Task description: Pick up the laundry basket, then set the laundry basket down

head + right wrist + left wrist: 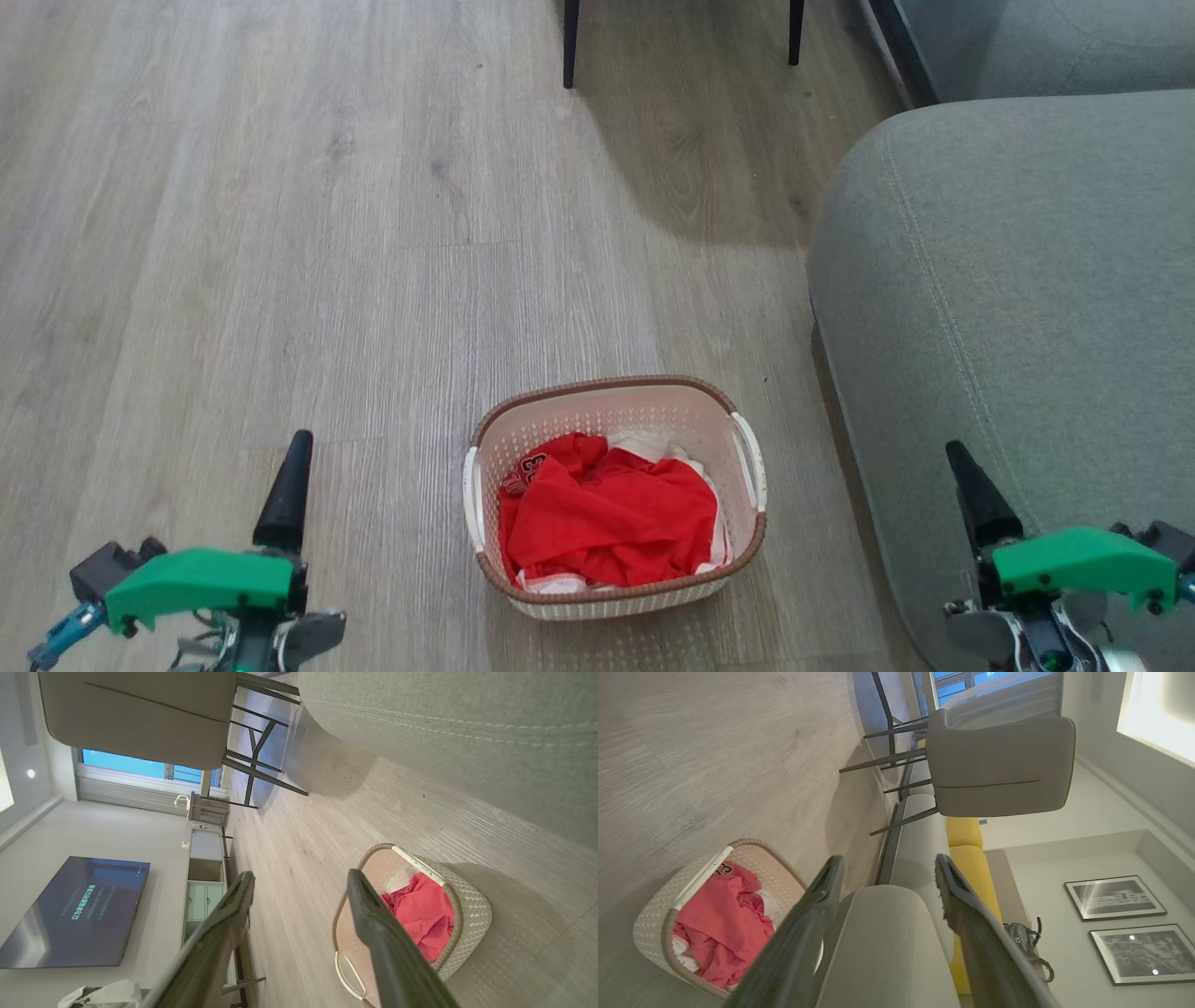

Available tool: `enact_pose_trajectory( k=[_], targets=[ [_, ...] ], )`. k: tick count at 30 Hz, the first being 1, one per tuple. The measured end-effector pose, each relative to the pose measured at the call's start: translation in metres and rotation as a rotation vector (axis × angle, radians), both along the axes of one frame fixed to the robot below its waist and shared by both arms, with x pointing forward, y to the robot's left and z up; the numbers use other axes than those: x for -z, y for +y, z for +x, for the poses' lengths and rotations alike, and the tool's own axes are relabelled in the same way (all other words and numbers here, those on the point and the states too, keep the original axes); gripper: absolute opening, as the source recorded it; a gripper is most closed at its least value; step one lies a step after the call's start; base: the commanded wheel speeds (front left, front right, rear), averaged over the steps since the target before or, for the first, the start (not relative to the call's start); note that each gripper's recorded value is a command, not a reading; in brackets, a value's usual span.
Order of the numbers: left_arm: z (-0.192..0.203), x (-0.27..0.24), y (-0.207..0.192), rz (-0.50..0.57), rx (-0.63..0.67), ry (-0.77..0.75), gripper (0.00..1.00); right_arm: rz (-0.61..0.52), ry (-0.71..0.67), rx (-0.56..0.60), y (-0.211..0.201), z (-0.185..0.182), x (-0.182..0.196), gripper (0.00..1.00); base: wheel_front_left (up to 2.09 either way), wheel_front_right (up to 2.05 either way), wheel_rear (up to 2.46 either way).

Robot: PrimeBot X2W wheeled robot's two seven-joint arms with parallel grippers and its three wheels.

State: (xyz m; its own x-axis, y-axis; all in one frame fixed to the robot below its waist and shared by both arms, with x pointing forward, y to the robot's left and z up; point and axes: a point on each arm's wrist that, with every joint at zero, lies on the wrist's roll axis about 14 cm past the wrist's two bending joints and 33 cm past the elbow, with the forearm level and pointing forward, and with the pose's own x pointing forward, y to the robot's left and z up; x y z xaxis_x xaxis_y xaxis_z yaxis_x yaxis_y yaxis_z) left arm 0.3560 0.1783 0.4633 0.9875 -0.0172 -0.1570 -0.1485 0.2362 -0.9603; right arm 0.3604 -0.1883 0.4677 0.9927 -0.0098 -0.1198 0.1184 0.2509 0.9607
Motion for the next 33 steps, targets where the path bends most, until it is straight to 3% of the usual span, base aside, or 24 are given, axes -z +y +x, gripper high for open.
enact_pose_trajectory(
  k=[33],
  targets=[
    [-0.008, -0.005, -0.014, 0.552, 0.075, -0.012, 1.0, -0.442, -0.089, -0.107, 0.028, 0.003, -0.021, 1.0, 0.0, 0.0, 0.0]
  ],
)
